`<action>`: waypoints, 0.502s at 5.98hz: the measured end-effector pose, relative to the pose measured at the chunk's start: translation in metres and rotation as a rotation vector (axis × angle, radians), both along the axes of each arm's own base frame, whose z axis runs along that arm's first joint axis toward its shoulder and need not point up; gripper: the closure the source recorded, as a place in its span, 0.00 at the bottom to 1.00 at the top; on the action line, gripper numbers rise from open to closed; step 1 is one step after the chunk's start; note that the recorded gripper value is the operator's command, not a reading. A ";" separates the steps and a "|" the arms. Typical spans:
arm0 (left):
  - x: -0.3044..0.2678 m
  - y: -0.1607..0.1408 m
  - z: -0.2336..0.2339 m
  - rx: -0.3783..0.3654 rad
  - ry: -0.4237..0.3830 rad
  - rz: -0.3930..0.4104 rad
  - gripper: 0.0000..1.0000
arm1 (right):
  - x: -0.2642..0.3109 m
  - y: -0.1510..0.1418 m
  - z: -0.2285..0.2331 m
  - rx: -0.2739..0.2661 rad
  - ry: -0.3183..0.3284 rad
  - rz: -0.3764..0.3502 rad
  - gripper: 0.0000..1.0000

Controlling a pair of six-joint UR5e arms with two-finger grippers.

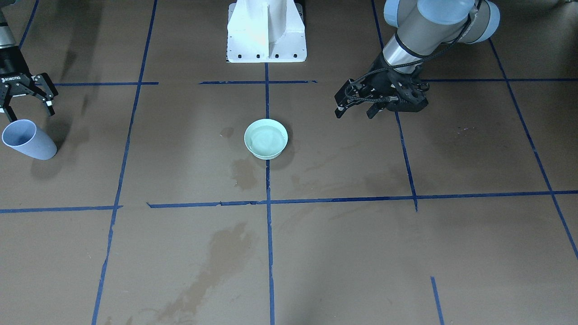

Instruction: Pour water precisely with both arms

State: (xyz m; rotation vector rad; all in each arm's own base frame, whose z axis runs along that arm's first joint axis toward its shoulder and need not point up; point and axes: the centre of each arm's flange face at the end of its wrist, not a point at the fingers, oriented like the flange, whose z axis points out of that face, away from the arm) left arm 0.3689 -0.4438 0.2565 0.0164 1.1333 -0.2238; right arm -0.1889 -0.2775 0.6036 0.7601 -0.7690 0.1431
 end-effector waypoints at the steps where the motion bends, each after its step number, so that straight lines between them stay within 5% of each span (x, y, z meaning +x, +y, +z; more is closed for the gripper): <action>1: -0.003 -0.001 -0.002 0.003 0.002 -0.005 0.00 | -0.004 0.002 0.006 0.019 0.011 0.051 0.01; 3: -0.013 -0.005 -0.002 0.005 0.004 -0.022 0.00 | -0.016 0.009 0.015 0.033 -0.025 0.170 0.00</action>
